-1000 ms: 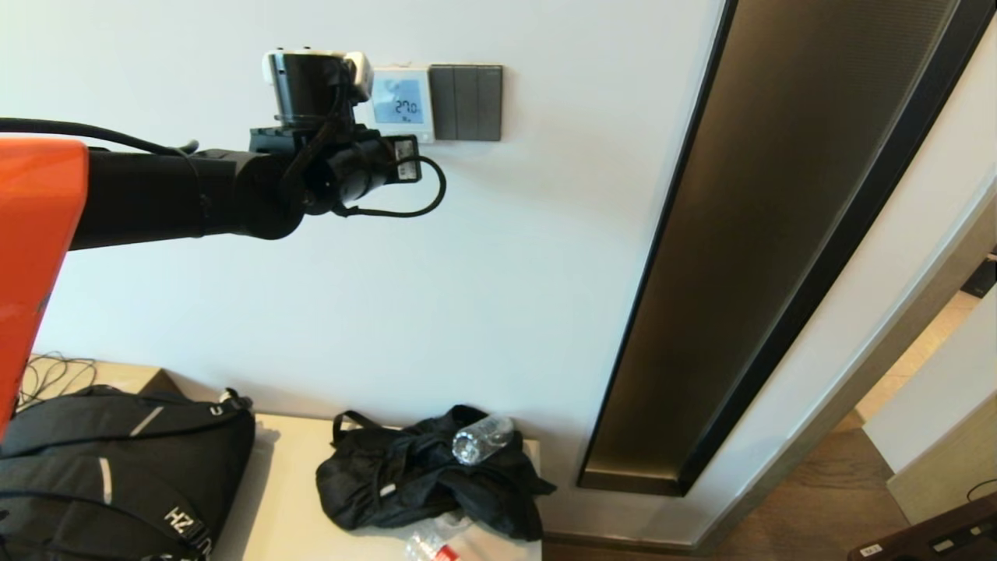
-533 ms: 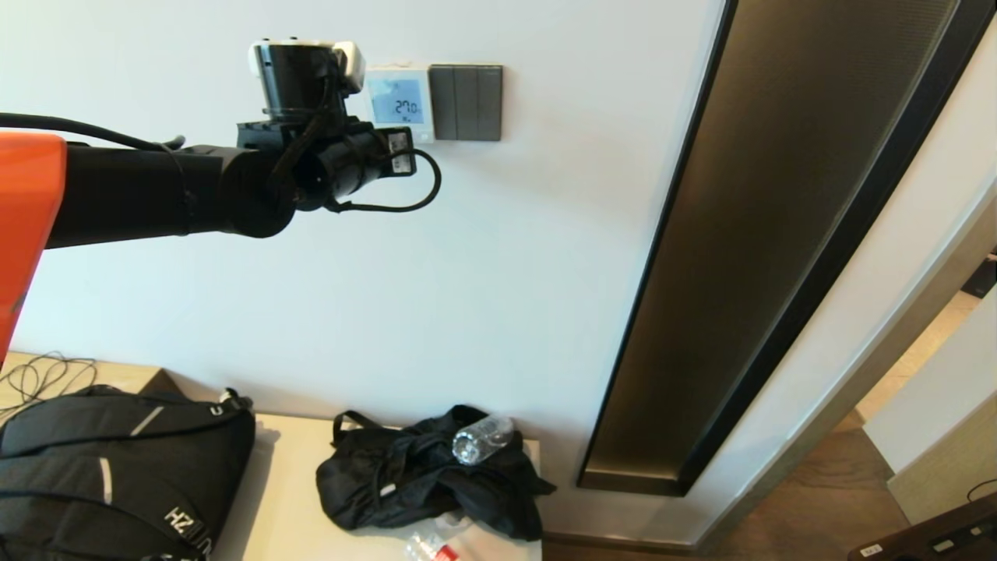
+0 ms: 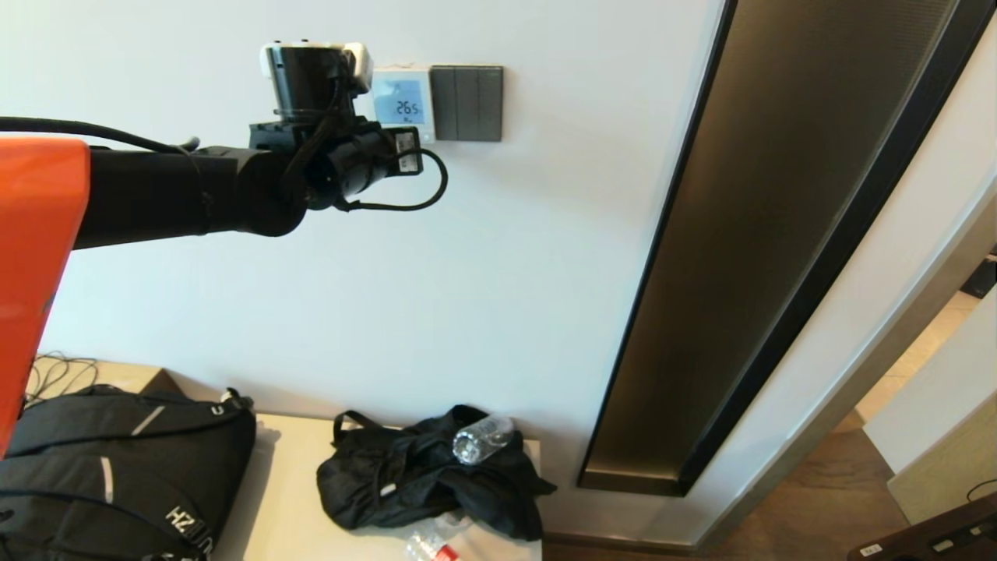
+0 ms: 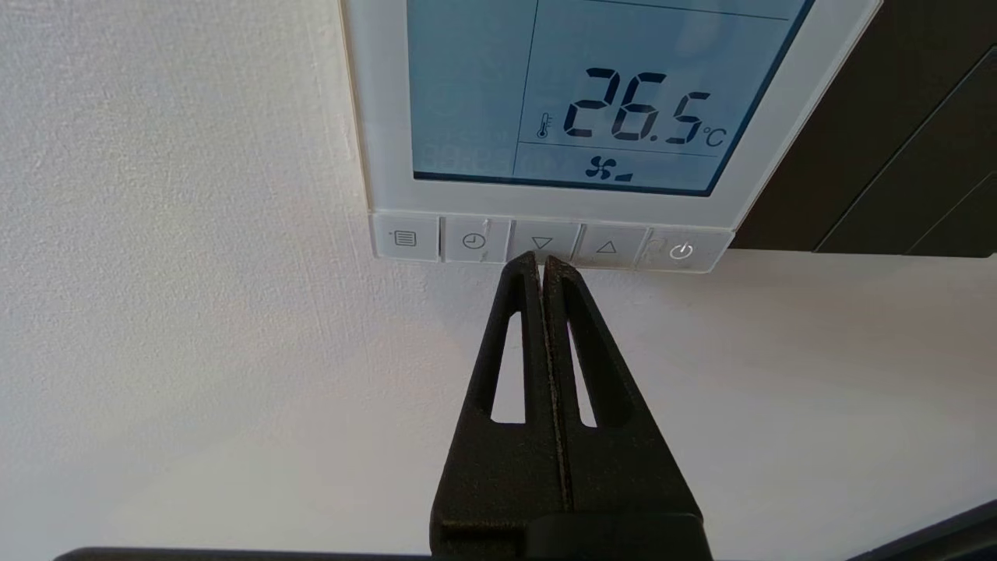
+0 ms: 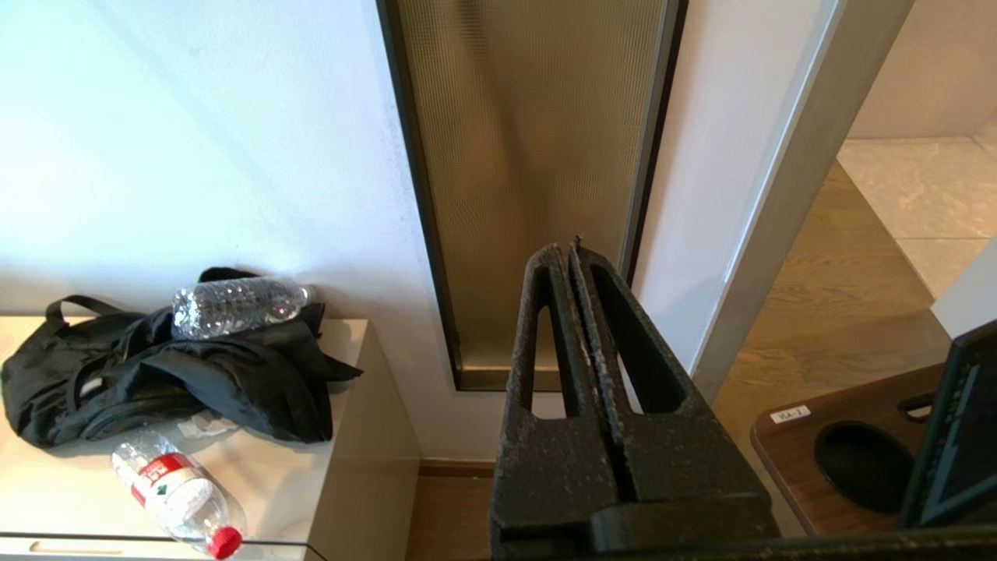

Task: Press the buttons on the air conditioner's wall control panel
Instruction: Press the temperature decrease button

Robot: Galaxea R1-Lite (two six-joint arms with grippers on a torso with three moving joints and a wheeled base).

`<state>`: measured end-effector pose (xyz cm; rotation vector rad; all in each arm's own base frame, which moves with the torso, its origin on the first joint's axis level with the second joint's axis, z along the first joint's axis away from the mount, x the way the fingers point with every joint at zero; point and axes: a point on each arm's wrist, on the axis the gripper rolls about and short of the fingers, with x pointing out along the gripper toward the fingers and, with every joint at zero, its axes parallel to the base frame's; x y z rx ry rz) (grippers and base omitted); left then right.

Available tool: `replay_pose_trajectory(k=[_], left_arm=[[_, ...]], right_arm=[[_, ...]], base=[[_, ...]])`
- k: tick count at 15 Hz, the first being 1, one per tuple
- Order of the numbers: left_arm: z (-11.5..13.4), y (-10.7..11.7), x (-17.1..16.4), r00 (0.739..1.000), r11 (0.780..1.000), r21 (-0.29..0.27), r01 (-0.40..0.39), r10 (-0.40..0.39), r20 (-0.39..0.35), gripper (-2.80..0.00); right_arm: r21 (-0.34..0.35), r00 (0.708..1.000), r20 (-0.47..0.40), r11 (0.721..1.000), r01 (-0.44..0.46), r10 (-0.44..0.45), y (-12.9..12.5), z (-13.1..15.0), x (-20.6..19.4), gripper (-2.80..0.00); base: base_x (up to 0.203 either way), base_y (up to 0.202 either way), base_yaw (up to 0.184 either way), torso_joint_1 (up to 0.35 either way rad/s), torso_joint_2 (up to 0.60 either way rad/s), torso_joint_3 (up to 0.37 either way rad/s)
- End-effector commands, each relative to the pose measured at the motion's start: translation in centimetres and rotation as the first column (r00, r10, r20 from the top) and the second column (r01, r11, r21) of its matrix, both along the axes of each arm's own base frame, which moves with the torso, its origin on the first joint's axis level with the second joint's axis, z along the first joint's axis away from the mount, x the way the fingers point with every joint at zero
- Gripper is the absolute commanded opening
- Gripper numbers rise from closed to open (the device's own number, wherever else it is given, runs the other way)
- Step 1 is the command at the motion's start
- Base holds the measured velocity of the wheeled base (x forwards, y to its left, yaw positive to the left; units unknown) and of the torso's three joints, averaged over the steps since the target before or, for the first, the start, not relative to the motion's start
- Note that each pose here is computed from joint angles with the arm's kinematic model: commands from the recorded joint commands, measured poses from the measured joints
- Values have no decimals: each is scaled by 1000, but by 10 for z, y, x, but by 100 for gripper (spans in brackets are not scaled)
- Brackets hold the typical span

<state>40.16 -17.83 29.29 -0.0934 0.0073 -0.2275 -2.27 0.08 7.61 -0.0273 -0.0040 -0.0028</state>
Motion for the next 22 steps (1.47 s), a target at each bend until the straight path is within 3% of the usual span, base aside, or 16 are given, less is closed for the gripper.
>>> replay_pose_trajectory(k=[1, 11, 22], left_arm=[[-5, -1, 3, 1000, 1000, 2, 0, 0, -6, -280], [1, 4, -8, 1000, 1000, -20, -2, 2, -2, -280], [-8, -3, 5, 1000, 1000, -14, 3, -3, -12, -280]], right_arm=[[0, 1000, -1, 1000, -1, 1, 0, 0, 0, -280], [0, 1000, -1, 1000, -1, 1, 0, 0, 0, -280], [0, 1000, -1, 1000, -1, 1, 0, 0, 0, -280]], base=[[0, 0, 0, 0, 0, 0], [0, 0, 0, 0, 0, 0], [0, 0, 0, 0, 0, 0]])
